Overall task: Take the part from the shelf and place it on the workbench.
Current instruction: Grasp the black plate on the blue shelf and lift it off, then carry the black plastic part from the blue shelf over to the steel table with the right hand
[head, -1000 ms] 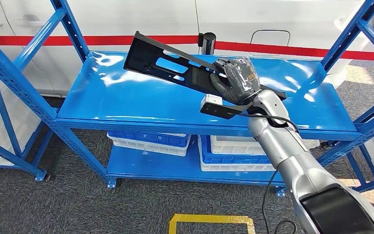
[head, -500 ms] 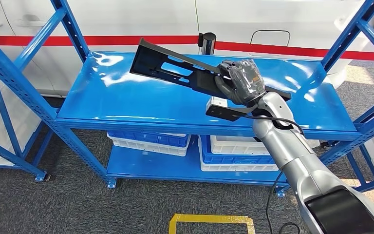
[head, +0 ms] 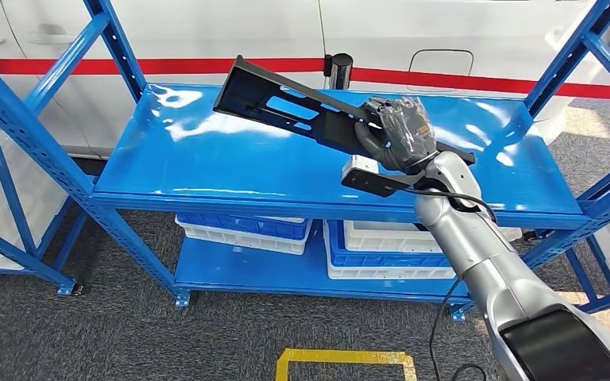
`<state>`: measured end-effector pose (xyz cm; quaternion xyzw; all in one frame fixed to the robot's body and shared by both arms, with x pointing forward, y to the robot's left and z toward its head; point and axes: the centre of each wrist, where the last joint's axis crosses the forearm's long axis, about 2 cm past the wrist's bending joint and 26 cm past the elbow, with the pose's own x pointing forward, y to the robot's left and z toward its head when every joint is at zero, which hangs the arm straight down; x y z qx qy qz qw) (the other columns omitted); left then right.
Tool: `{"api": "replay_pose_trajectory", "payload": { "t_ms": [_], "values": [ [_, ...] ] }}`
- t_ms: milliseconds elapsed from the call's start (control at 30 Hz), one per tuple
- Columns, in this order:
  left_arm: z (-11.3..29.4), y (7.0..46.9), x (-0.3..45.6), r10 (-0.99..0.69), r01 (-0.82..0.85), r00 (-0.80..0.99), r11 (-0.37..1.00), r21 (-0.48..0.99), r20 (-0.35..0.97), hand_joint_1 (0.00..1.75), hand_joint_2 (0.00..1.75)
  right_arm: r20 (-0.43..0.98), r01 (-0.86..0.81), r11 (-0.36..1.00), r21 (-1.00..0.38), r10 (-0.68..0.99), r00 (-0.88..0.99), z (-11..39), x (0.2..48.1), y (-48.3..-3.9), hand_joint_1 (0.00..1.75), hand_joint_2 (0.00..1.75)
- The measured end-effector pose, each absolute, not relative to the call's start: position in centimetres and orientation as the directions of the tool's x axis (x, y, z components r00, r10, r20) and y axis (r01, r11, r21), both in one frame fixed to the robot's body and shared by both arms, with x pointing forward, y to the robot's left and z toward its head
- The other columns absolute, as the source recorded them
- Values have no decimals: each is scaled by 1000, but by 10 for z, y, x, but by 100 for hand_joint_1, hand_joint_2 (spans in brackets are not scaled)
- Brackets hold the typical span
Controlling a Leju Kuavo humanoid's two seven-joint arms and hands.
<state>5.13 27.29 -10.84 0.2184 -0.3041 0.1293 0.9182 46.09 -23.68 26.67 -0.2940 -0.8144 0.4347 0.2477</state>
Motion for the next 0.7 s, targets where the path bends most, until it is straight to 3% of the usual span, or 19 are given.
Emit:
{"api": "replay_pose_trajectory", "payload": {
  "t_ms": [700],
  "values": [
    [-108,269,53,73,-290,828,904,314,555,0,175,169,255,455,-853,703,-691,253,457,-240,175,175]
  ]
}}
